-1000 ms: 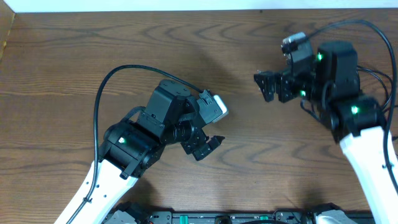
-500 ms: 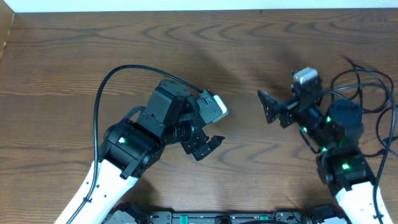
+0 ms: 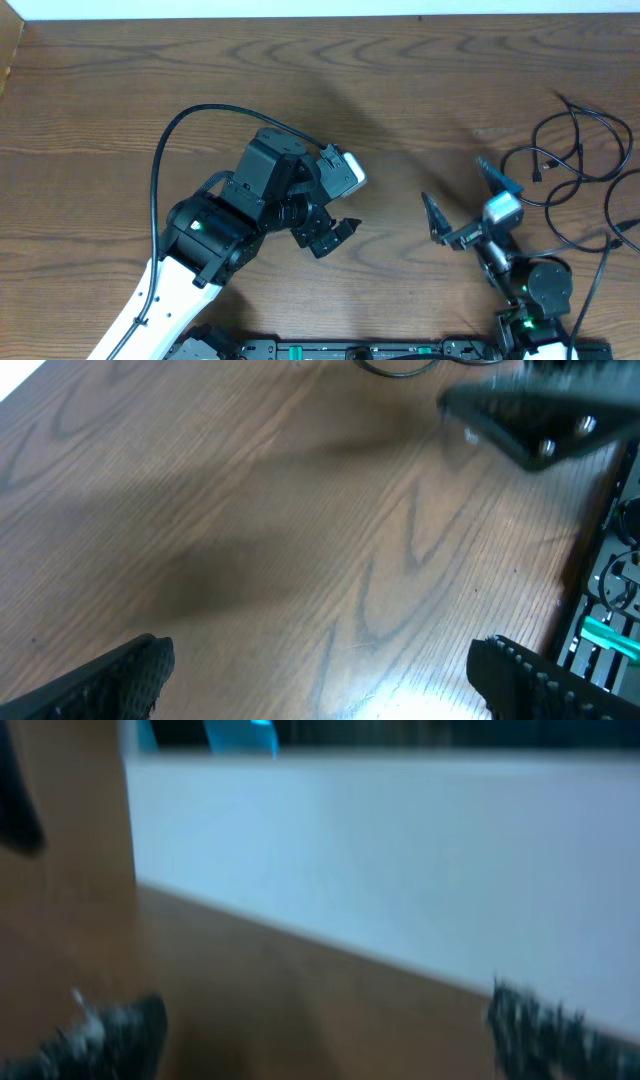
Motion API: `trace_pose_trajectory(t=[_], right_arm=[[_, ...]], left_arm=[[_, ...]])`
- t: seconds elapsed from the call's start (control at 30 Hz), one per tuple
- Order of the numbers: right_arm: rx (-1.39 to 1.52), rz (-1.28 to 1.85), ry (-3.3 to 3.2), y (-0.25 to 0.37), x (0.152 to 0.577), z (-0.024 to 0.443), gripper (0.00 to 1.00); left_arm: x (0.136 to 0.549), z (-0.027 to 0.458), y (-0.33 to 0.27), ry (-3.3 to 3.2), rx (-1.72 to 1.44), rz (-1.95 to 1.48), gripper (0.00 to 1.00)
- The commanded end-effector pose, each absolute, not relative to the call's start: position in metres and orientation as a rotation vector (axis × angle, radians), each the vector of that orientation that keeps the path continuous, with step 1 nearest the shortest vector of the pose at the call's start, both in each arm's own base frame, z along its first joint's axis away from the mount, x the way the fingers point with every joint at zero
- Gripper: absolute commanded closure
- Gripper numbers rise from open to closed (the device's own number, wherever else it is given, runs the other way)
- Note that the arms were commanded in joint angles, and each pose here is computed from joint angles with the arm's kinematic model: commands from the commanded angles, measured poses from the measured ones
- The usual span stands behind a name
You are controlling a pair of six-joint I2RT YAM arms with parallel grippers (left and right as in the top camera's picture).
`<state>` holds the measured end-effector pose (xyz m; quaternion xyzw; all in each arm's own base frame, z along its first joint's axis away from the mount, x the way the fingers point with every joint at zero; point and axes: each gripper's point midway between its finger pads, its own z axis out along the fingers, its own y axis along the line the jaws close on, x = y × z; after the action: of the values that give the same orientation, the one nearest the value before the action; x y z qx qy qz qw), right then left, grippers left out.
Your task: Untangle cables
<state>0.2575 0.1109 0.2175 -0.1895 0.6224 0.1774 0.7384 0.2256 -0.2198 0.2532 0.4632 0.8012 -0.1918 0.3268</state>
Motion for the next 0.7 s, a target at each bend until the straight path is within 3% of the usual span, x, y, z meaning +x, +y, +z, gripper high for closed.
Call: trace_pose_trajectory(t=[0.0, 0.23, 0.67], right_arm=[[-0.384, 0.364, 1.369, 0.104, 0.258, 0.215, 0.01], [-0.343, 0.323, 1.412, 0.091, 0.259, 0.208, 0.01], [-0.164, 0.137, 1.700, 0.045, 0.252, 0.144, 0.01]], left_arm=[[0.225, 0.258, -0.222, 2.091, 1.207, -0.519, 0.02], [0.225, 0.258, -0.222, 2.091, 1.207, -0.518, 0.02], [0.225, 0.258, -0.222, 2.090, 1.207, -0.518, 0.01]])
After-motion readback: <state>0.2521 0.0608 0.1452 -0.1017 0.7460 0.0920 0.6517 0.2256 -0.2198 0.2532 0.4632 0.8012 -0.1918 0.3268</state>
